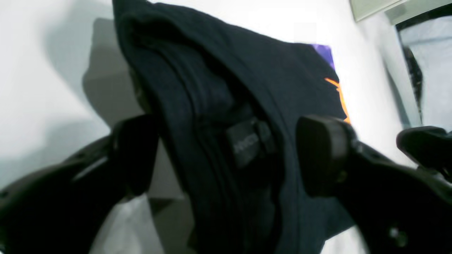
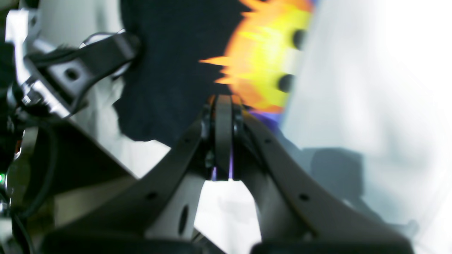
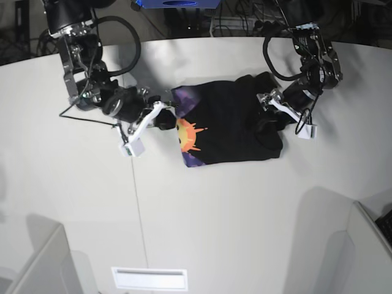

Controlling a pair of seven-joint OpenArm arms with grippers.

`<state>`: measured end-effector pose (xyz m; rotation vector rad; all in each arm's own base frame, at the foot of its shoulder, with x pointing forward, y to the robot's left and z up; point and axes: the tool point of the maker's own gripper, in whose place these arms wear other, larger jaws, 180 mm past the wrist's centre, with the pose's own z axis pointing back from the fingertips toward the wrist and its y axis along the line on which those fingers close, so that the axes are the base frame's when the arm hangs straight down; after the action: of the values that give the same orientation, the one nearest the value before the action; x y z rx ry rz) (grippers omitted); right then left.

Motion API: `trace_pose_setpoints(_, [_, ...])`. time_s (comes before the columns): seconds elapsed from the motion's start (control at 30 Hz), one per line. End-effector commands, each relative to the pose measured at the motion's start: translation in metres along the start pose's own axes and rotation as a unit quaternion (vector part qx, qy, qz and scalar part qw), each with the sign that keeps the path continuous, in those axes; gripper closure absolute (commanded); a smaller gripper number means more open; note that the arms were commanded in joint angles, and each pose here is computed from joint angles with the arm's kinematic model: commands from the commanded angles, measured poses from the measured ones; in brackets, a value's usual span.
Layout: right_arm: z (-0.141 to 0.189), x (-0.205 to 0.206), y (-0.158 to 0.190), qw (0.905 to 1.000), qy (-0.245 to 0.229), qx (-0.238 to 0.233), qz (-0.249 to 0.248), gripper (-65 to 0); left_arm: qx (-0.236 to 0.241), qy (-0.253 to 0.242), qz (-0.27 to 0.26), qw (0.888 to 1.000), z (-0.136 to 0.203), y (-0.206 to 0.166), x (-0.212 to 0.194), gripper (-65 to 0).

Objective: Fold the T-shirt properly
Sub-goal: 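Release the bundle and lift the right gripper away, then grasp the folded shirt edge with the left gripper and rotate it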

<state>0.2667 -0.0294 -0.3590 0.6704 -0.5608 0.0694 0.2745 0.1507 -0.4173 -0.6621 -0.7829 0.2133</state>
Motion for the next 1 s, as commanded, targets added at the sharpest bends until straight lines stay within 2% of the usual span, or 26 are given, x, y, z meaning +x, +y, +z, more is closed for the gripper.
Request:
trace_pose_setpoints(0.0, [0.008,0.015,-0.003,0.9996,-0.027,-0.001,0.002,0.0,0.014,0.031,-0.001,0.999,-0.001,0.006,-0.012,-48.9])
trace_pose_setpoints(0.13, [0.021,0.021,-0.026,0.9981,-0.049,-0.027,-0.025,0.0,-0.001,0.051,-0.01,0.999,-0.009,-0.004,-0.022,-23.9])
trace_pose_setpoints(0.23, [0.03,0.022,-0.041,0.9963,-0.06,-0.045,-0.042,0.0,-0.007,0.062,-0.013,0.998,-0.014,-0.01,-0.026,-9.1])
trace_pose_setpoints(0.3, [0.036,0.021,-0.051,0.9948,-0.066,-0.057,-0.053,0.0,0.01,0.065,0.003,0.998,-0.014,-0.005,-0.026,-1.6])
trace_pose_setpoints(0.4, [0.044,0.018,-0.064,0.9924,-0.073,-0.072,-0.068,0.0,0.03,0.072,0.008,0.997,-0.013,0.002,-0.023,0.0])
trace_pose_setpoints(0.63, [0.056,0.007,-0.083,0.9881,-0.076,-0.097,-0.092,0.0,0.01,0.124,-0.085,0.989,-0.026,-0.012,-0.012,0.0])
trace_pose_setpoints(0.83, [0.07,-0.004,-0.101,0.9826,-0.08,-0.122,-0.116,0.0,-0.012,0.178,-0.189,0.966,-0.037,-0.028,-0.007,0.0])
trace_pose_setpoints(0.97, [0.073,-0.015,-0.105,0.9813,-0.072,-0.128,-0.124,0.0,-0.018,0.199,-0.23,0.952,-0.04,-0.032,-0.005,0.0])
